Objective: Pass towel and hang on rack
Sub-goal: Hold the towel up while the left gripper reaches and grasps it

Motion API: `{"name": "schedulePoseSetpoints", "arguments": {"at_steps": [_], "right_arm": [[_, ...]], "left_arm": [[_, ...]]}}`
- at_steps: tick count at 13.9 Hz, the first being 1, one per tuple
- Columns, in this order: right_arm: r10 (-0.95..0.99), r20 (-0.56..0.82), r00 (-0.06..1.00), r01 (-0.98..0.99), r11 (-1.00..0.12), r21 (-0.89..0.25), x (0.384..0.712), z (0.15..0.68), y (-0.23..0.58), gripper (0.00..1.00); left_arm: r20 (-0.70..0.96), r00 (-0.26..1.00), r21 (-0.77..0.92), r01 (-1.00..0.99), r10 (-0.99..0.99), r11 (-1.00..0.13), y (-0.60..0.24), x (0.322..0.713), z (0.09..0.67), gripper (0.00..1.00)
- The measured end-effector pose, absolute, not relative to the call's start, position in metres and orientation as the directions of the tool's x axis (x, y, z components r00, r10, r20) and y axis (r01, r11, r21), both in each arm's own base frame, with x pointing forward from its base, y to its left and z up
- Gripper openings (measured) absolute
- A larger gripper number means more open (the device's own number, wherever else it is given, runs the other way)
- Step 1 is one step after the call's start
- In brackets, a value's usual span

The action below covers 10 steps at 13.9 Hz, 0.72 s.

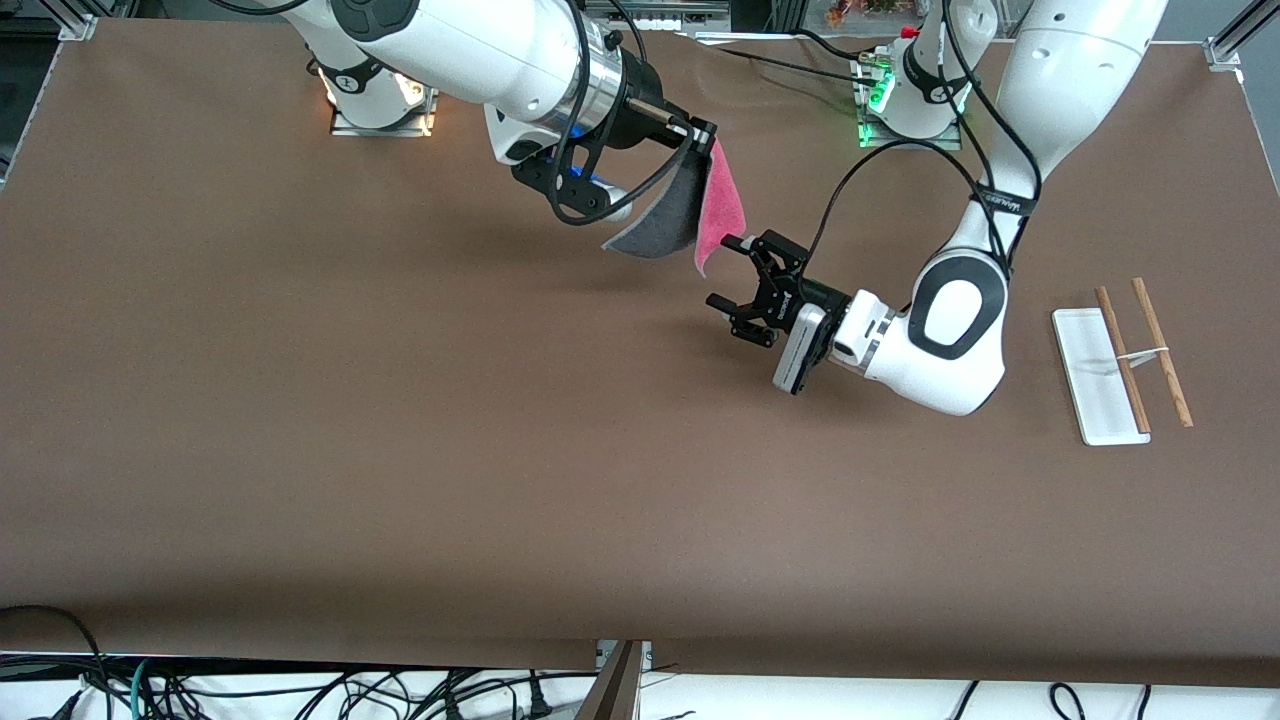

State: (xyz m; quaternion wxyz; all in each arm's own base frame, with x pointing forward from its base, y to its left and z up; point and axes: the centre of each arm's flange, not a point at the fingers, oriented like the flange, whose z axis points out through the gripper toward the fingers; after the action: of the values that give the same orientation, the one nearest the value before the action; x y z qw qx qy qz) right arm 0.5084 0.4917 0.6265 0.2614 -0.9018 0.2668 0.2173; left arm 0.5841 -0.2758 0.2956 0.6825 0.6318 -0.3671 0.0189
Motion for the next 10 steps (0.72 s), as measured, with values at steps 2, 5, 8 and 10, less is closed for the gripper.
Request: {"name": "schedulePoseSetpoints", "arguments": {"at_steps": [2, 5, 8, 10], "right_arm": [[-0.370, -0.532, 0.762, -0.597, -0.720, -0.354, 0.508, 0.626, 0.492, 0.02], [-0.374, -0.534, 0.758, -0.601, -0.718, -0.351, 0.508, 0.626, 0.492, 0.02], [-0.380, -0.537, 0.753, -0.607, -0.715, -0.347, 0.509, 0.626, 0.491, 0.02], [-0.384, -0.537, 0.752, -0.610, -0.713, -0.345, 0.510, 0.626, 0.491, 0.02]], "left_arm": [[0.570, 0.734, 0.821, -0.497, -0.369, 0.281, -0.279, 0.583, 0.281, 1.00], [0.596, 0.747, 0.793, -0.490, -0.293, 0.363, -0.284, 0.579, 0.260, 0.97], [0.606, 0.762, 0.767, -0.484, -0.228, 0.421, -0.291, 0.579, 0.265, 0.93], [0.611, 0.761, 0.757, -0.483, -0.218, 0.440, -0.295, 0.579, 0.270, 0.88]]}}
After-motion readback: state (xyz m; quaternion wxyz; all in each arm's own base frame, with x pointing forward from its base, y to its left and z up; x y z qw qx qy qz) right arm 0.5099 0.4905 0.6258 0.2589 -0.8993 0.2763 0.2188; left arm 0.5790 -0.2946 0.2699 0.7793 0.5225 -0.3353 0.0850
